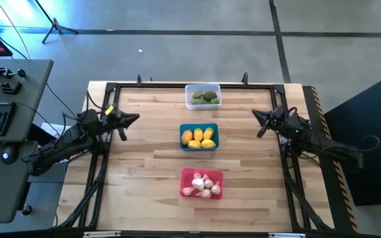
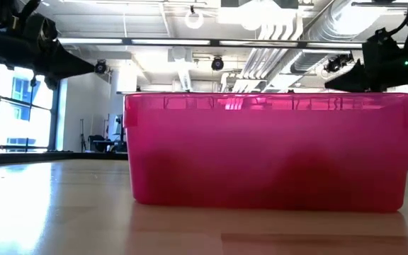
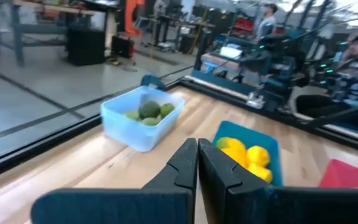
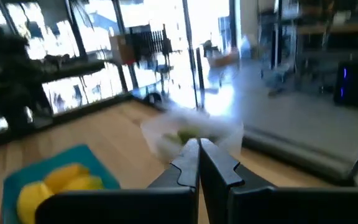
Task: Sort produce into baskets
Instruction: Return to Home Position
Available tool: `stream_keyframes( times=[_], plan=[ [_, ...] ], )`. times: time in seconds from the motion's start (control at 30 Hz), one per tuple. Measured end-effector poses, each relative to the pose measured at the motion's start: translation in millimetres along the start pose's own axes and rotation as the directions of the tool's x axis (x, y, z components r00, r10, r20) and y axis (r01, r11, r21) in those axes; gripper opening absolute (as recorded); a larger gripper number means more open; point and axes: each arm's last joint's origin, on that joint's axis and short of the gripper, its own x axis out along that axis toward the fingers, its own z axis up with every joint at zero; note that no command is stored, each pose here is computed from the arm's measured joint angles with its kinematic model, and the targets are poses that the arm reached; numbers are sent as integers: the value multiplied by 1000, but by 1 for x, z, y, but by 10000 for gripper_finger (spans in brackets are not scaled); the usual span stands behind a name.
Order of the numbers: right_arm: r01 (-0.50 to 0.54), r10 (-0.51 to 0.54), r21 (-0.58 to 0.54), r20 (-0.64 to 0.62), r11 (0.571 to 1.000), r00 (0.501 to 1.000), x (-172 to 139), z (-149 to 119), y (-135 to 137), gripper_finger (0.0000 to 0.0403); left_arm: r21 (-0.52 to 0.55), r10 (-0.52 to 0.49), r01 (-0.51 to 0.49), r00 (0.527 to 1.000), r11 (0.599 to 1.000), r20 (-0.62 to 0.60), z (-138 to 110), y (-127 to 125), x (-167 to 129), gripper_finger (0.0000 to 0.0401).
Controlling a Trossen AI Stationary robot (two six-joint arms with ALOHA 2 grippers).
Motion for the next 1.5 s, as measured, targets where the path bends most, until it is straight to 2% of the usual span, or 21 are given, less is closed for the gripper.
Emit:
stream_keyframes(
  times=[0.17, 0.37, 0.53, 1.5],
  plan=[
    [80, -76, -35, 123, 996, 990, 3, -1, -1, 0, -15, 45, -46, 998, 999, -32, -5, 2, 0, 0],
    [110, -103, -49, 125, 993, 987, 4, -1, -2, 0, -98, 26, -33, 997, 995, -66, -22, 5, 8, 0],
    [103, -94, -79, 117, 991, 989, 4, -2, -2, 0, -156, 30, -44, 995, 987, -91, -23, 5, 8, 0],
    [99, -90, -76, 116, 992, 989, 4, -2, -2, 0, -150, 35, -48, 995, 987, -91, -23, 5, 9, 0]
  ],
)
